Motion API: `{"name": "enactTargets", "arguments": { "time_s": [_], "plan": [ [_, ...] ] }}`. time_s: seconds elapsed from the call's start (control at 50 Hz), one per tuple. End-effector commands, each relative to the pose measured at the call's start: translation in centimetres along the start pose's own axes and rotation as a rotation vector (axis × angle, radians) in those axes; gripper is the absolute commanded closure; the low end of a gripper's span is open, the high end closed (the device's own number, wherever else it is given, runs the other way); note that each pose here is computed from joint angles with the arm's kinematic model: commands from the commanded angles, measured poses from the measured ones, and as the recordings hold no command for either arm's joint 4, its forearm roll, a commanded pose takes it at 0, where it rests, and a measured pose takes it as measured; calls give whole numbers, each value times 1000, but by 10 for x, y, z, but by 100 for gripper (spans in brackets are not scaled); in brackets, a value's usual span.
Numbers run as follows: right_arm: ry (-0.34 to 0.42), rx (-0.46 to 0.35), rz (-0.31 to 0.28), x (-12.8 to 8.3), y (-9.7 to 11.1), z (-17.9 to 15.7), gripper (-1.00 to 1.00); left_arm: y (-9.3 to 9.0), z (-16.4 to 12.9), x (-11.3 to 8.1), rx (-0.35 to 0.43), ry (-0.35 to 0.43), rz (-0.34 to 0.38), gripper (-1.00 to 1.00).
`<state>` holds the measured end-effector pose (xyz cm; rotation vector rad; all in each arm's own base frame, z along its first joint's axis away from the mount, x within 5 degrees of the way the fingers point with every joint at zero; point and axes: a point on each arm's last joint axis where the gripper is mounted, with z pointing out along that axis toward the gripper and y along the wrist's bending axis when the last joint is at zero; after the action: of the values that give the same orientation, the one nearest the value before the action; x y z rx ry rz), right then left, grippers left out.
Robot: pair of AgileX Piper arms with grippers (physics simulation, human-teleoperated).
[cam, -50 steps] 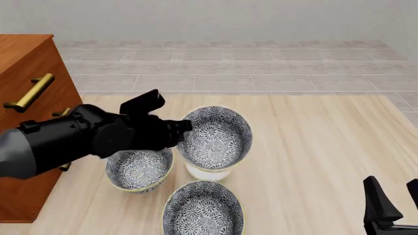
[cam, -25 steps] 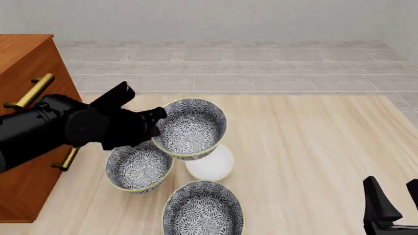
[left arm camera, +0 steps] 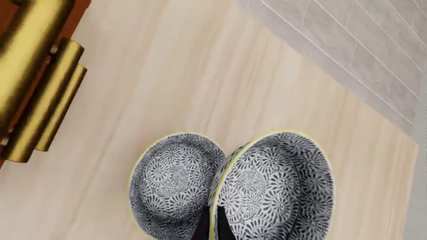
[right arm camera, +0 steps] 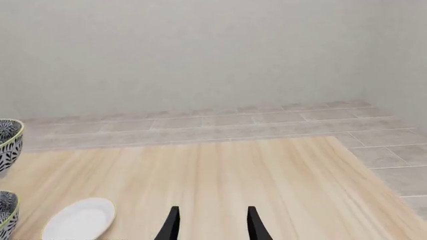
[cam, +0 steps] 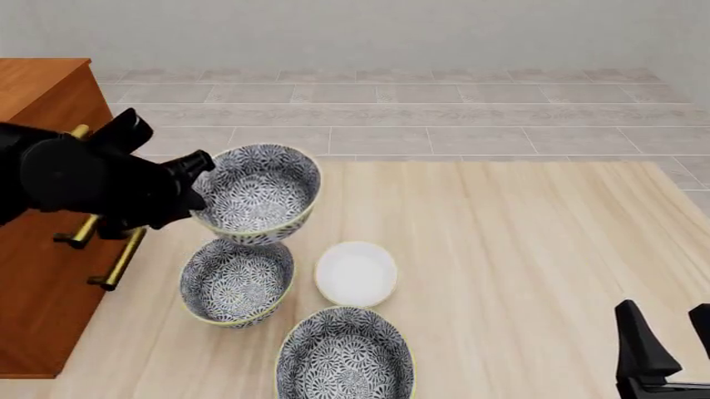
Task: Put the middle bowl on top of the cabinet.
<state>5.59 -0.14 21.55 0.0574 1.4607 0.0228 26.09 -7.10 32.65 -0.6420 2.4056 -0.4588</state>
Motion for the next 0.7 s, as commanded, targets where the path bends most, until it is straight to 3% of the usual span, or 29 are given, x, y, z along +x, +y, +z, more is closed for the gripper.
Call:
{"name": "enactTargets", "arguments": {
  "time_s": [0.02, 0.36, 0.46, 0.56, 0.7],
  "plan": [
    [4, -6, -7, 0, 0, 0, -100, 4, -17, -8, -7, -20, -43, 100],
    [8, -12, -14, 1, 1, 0, -100, 6, -53, -18, -5, -55, -100, 100],
    [9, -13, -15, 1, 1, 0, -100, 16, -63, -28, -31, -86, -121, 100],
    [9, -12, -16, 1, 1, 0, -100, 10, -73, -31, -4, -110, -127, 100],
    [9, -12, -16, 1, 1, 0, -100, 23, -85, -43, -49, -141, -146, 100]
  ]
}}
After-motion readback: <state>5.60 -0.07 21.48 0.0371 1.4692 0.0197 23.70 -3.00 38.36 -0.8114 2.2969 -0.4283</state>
